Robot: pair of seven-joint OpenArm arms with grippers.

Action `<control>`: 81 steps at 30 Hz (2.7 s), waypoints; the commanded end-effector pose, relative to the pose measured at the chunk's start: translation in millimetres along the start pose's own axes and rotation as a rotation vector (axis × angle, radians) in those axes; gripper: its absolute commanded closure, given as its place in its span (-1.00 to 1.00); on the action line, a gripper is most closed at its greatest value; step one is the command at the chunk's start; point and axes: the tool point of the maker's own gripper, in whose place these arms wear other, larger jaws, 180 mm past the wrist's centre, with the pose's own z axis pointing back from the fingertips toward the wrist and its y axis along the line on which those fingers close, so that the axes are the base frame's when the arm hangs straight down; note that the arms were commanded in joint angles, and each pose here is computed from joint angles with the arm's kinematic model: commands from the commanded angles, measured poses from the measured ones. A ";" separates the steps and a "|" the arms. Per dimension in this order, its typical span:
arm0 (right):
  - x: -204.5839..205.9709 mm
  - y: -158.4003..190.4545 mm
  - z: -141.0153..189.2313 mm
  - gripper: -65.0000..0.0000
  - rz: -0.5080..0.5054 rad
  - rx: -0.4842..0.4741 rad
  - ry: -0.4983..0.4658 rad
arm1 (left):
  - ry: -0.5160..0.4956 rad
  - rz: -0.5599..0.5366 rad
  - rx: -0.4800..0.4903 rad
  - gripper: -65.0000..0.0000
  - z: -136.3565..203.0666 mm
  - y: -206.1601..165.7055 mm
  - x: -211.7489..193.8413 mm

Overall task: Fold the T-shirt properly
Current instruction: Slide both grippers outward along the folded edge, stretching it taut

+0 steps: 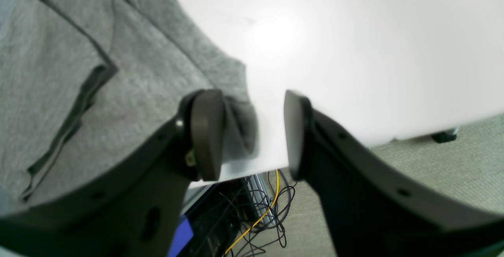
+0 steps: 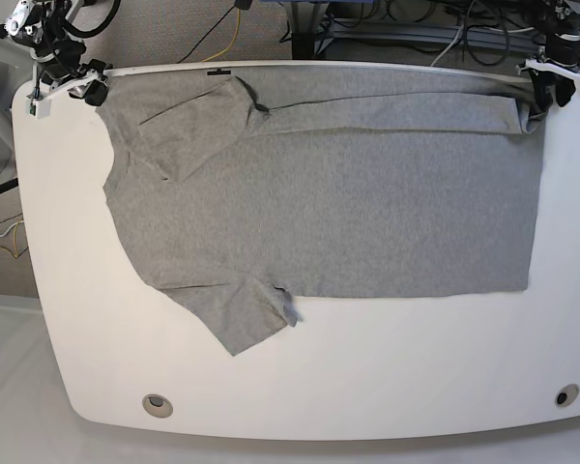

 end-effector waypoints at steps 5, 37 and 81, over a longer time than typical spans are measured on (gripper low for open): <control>6.0 -12.5 10.1 0.21 0.033 -0.059 0.014 | 0.184 -0.074 0.072 0.15 11.0 17.2 -31.1; 35.5 3.4 13.5 0.21 0.075 -0.041 -0.059 | 0.067 -0.118 -0.011 0.15 3.3 -45.1 6.9; 64.5 33.5 31.2 0.21 0.171 -0.013 -0.118 | -0.036 -0.173 0.096 0.15 27.6 -22.2 50.3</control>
